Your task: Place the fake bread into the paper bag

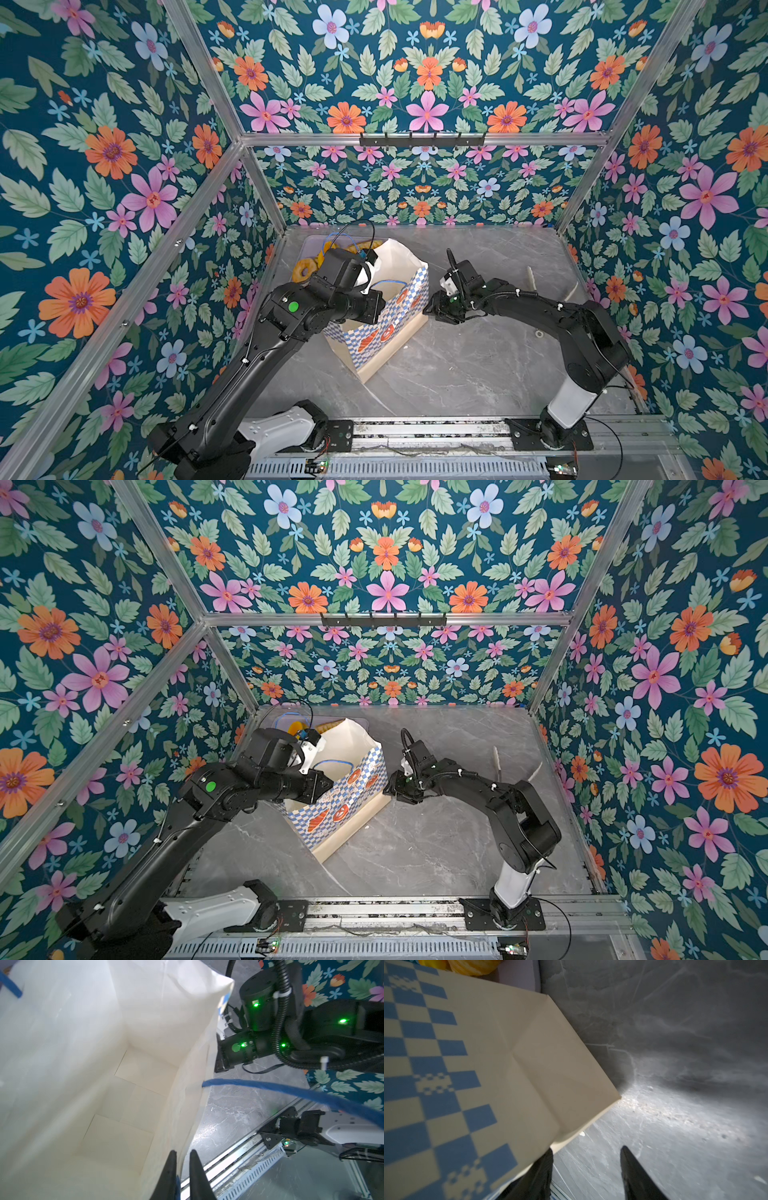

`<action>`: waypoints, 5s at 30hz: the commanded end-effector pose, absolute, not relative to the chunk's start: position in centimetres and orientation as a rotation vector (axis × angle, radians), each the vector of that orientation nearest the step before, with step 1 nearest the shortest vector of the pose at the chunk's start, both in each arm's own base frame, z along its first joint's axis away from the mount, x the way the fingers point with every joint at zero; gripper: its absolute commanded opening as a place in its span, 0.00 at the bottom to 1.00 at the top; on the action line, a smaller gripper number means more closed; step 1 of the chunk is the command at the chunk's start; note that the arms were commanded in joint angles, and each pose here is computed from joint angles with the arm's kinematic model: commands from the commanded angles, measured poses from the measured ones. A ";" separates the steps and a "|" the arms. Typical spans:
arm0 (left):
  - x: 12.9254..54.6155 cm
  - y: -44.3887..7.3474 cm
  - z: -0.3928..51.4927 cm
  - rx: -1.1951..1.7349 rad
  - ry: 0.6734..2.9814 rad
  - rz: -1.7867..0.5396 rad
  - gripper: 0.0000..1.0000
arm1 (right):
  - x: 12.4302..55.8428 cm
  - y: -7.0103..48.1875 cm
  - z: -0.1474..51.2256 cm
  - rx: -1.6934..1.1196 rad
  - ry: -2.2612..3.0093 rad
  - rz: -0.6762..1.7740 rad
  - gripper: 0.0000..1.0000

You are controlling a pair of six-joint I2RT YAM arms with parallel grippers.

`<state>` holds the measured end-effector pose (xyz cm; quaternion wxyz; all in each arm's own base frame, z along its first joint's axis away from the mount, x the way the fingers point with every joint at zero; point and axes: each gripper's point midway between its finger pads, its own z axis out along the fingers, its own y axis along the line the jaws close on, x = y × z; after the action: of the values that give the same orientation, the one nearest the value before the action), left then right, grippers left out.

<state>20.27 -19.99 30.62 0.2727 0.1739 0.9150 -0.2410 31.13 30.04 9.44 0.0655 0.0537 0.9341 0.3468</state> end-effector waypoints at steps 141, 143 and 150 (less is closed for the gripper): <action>21.0 -1.9 36.0 -0.357 2.246 -0.009 0.84 | 49.5 39.3 2.1 0.198 2.779 0.635 0.17; 20.8 -1.9 36.3 -0.359 2.236 -0.016 0.84 | 49.5 39.1 1.9 0.206 2.781 0.611 0.14; 20.6 -1.8 37.4 -0.359 2.199 -0.042 0.84 | 49.6 37.5 1.9 0.276 2.770 0.550 0.00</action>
<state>20.38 -1.72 36.97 0.4336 -0.1451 0.8892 -0.0150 50.09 40.09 3.09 0.1616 0.0642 0.9548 0.2412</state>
